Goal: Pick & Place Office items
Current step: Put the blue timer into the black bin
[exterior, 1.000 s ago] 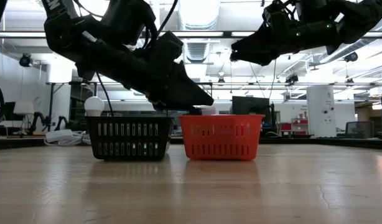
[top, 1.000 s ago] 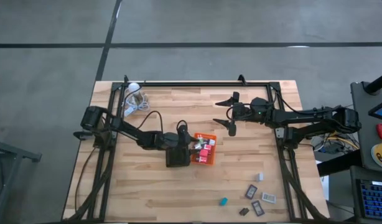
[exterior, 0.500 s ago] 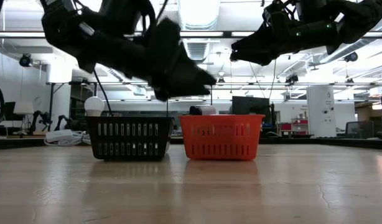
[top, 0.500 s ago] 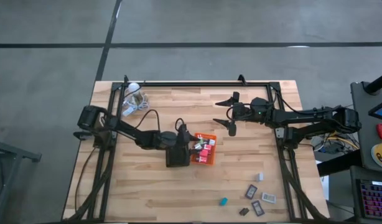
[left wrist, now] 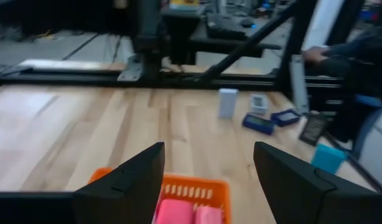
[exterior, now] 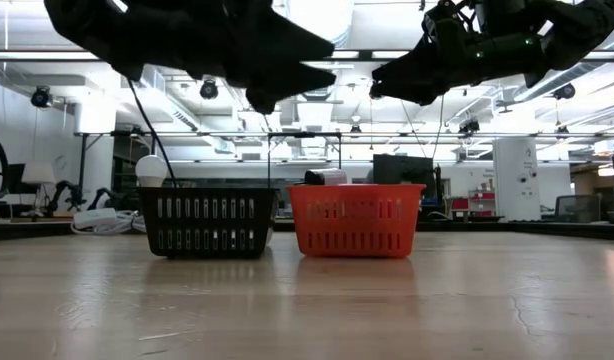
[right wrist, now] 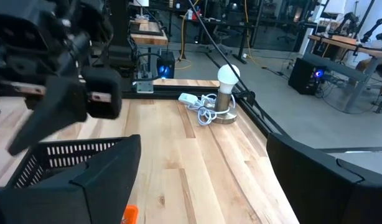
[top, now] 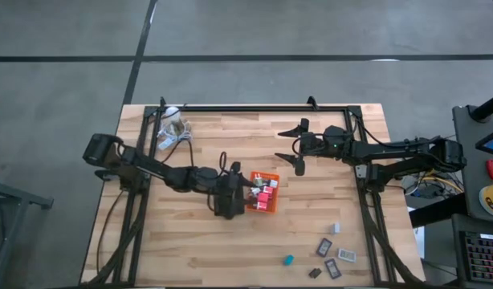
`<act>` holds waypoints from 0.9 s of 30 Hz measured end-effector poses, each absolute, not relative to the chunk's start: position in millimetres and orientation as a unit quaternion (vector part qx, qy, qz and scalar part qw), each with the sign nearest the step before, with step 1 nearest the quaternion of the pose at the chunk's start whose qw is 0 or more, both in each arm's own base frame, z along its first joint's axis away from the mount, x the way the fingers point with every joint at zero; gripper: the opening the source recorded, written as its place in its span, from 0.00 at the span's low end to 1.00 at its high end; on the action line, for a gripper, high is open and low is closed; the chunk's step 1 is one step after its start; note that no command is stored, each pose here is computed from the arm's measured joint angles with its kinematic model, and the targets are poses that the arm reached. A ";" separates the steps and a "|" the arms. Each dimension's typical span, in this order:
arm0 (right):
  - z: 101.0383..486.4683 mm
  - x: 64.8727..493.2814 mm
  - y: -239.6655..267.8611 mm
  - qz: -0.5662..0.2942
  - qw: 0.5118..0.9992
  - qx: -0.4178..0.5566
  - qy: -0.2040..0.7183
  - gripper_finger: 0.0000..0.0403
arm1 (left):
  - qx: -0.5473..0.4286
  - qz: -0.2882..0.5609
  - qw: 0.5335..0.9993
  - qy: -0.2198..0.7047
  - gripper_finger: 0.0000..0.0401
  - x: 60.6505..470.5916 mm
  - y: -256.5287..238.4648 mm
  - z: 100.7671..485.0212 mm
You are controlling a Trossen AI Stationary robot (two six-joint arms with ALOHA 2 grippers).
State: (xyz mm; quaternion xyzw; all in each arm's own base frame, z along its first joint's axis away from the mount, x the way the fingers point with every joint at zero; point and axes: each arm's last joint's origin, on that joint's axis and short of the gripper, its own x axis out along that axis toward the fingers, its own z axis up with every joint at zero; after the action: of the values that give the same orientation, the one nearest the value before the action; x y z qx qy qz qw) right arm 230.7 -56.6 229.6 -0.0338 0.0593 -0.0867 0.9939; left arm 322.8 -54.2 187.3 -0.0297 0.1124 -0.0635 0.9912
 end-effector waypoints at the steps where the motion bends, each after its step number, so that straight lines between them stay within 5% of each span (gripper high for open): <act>1: 229.5 230.7 -56.5 -0.087 0.994 -0.034 0.060 0.86 | -0.025 -0.071 0.991 0.111 0.63 321.8 -55.1 189.2; 15: 229.5 230.7 -56.8 -0.087 0.994 -0.034 0.060 0.85 | 0.006 -0.124 0.988 0.093 0.63 300.2 -63.2 216.5; 27: 229.4 230.7 -56.7 -0.087 0.994 -0.034 0.060 0.86 | 0.015 -0.117 0.993 -0.011 0.63 202.0 -43.1 196.1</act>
State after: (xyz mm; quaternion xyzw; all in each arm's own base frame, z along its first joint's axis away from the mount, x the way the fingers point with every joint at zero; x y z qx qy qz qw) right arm 230.7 -56.7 229.4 -0.0337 0.0601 -0.0871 0.9938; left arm 202.0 -43.1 196.1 0.0149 -0.0112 -0.1172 0.9929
